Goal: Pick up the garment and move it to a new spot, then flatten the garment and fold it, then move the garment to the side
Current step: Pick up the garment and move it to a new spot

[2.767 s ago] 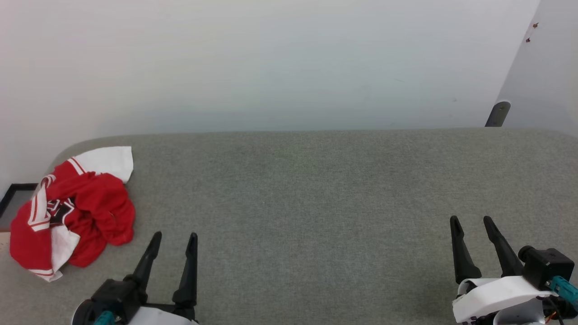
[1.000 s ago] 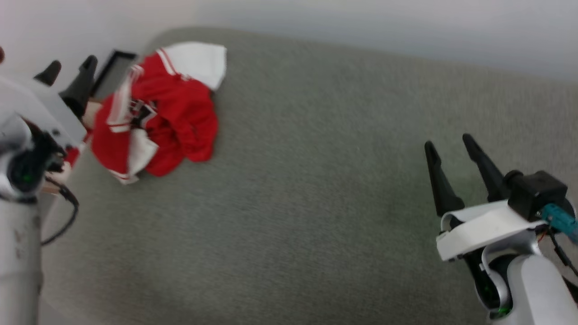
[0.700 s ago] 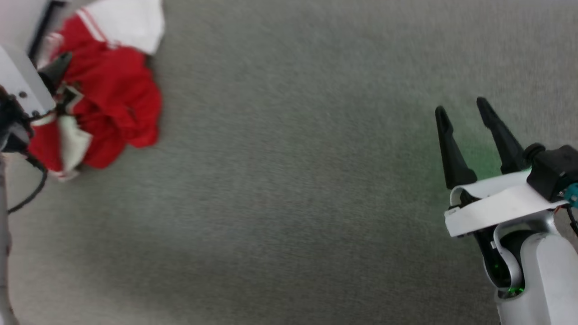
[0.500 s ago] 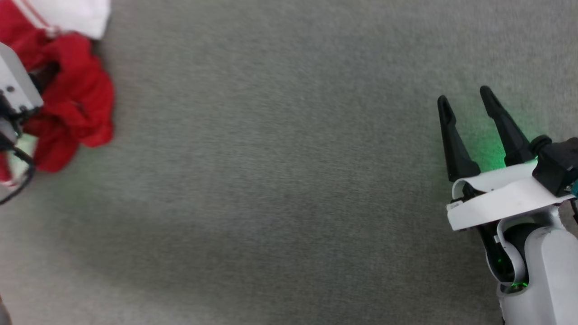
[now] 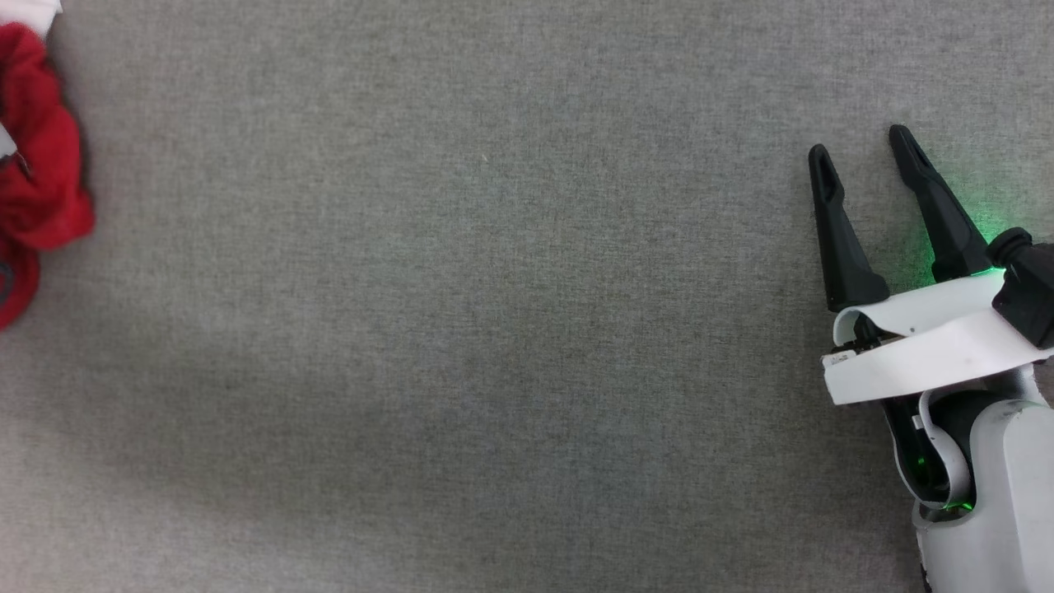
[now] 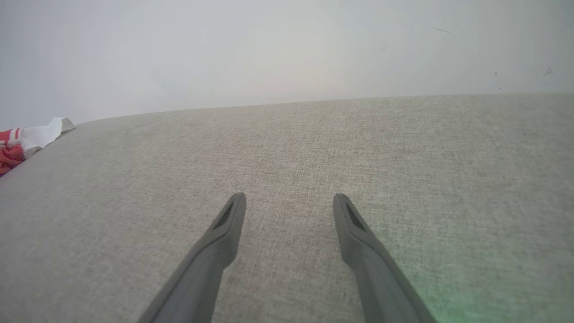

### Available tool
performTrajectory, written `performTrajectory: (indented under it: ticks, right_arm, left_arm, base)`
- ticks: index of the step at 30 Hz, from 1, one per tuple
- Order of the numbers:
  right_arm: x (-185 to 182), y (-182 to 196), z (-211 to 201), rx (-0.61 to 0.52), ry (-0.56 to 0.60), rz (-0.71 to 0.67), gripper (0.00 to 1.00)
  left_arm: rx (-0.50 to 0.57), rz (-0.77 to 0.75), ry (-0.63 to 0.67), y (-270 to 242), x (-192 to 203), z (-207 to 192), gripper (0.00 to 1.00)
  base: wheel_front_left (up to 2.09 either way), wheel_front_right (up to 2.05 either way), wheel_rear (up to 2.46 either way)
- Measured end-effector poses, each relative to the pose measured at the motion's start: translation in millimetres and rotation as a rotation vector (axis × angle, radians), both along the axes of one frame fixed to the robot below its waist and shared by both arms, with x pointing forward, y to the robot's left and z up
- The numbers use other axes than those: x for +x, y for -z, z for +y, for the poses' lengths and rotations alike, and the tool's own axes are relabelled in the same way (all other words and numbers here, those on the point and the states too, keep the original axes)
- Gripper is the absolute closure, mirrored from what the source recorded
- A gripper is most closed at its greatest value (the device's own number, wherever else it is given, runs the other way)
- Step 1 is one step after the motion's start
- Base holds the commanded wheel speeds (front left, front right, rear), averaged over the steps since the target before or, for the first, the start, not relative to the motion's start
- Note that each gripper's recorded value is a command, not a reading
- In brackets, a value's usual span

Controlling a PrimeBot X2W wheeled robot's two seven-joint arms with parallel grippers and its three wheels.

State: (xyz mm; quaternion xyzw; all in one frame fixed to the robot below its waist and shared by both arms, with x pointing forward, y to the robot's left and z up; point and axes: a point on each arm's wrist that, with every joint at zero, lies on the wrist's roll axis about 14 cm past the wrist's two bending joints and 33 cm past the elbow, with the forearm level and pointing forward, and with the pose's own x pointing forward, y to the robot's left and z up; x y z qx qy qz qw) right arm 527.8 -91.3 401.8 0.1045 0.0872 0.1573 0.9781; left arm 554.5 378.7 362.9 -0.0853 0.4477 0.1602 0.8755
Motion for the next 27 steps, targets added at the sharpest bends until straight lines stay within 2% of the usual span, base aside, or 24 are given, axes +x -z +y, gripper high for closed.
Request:
performTrajectory:
  ticks: [8, 14, 15, 19, 22, 23, 24, 27]
  right_arm:
    - [-8, -7, -1, 0.001, 0.007, 0.006, 0.0]
    - [-26, -24, 2, 0.018, 0.01, 0.002, 0.0]
    - [-26, -24, 2, 0.018, 0.01, 0.002, 0.0]
    - [-35, -42, 7, 0.035, 0.007, -0.028, 0.0]
    - [-45, -64, 11, 0.048, 0.004, -0.07, 0.0]
    - [-45, -64, 11, 0.048, 0.004, -0.07, 0.0]
    - [-51, -73, 12, 0.055, 0.005, -0.087, 0.0]
    - [-58, -90, 12, 0.063, 0.007, -0.122, 0.0]
  left_arm:
    - [0.055, -0.089, 0.047, -31, 0, 2, 1.0]
    - [0.211, -0.314, 0.138, -135, 11, 12, 1.0]
    - [0.211, -0.314, 0.138, -135, 11, 12, 1.0]
    - [0.291, -0.442, 0.198, -199, 10, 6, 1.0]
    - [0.374, -0.559, 0.246, -265, -1, 1, 1.0]
    - [0.374, -0.559, 0.246, -265, -1, 1, 1.0]
    - [0.406, -0.605, 0.268, -292, -9, -5, 1.0]
    - [0.442, -0.677, 0.297, -333, -23, -14, 1.0]
  base:
    - [0.0, 0.0, 0.0]
    - [0.0, 0.0, 0.0]
    - [0.0, 0.0, 0.0]
    - [0.0, 0.0, 0.0]
    - [0.0, 0.0, 0.0]
    - [0.0, 0.0, 0.0]
    - [0.0, 0.0, 0.0]
    - [0.0, 0.0, 0.0]
